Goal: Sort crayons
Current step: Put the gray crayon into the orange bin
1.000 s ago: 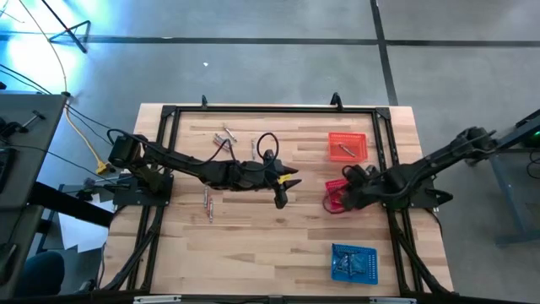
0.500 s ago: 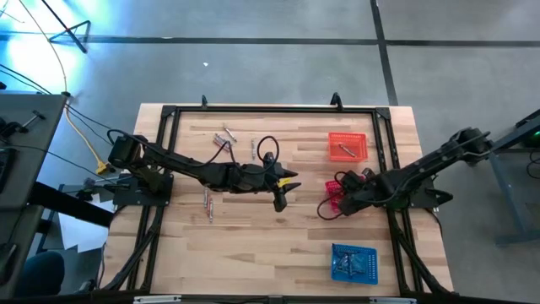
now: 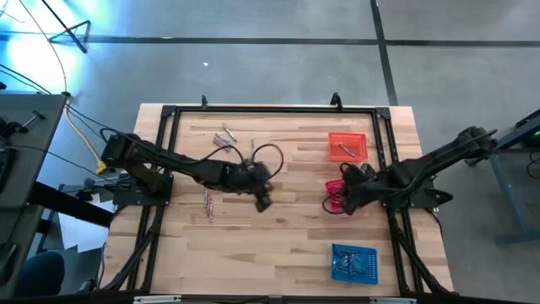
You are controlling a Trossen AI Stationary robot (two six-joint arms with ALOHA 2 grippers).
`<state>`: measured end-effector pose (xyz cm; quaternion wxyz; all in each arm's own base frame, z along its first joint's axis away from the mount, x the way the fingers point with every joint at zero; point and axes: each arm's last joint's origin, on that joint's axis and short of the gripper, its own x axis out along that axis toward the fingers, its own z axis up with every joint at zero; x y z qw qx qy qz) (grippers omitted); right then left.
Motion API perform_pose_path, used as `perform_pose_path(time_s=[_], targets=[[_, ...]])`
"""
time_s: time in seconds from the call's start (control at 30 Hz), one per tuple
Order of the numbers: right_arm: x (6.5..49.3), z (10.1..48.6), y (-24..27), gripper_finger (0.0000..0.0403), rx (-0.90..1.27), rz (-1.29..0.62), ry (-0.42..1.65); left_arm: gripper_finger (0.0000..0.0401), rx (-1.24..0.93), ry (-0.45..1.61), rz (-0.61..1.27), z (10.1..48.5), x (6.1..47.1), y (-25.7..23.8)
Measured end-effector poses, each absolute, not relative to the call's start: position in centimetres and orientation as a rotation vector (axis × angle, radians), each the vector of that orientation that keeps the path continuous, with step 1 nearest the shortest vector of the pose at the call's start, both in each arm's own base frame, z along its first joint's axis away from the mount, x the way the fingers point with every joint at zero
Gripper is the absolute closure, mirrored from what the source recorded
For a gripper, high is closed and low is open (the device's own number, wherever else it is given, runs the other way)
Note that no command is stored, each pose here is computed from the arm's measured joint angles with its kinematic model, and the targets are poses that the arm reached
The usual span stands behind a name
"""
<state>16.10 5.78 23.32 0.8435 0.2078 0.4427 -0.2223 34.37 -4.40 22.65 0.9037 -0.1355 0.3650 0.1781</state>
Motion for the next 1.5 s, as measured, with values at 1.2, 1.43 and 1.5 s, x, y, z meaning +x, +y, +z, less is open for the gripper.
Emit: perform_pose_path(time_s=[1.2,1.43,1.5], targets=[[17.5,28.9,6.5,0.0256,0.252,-0.358,0.720,0.0259,-0.788,1.307,0.871,15.9,24.1,-11.2],[17.5,28.9,6.5,0.0256,0.252,-0.358,0.721,0.0259,-0.821,1.254,0.932,15.9,24.2,-11.1],[17.5,28.9,6.5,0.0256,0.245,-0.354,0.722,0.0259,-0.820,1.251,0.933,15.9,24.2,-11.1]])
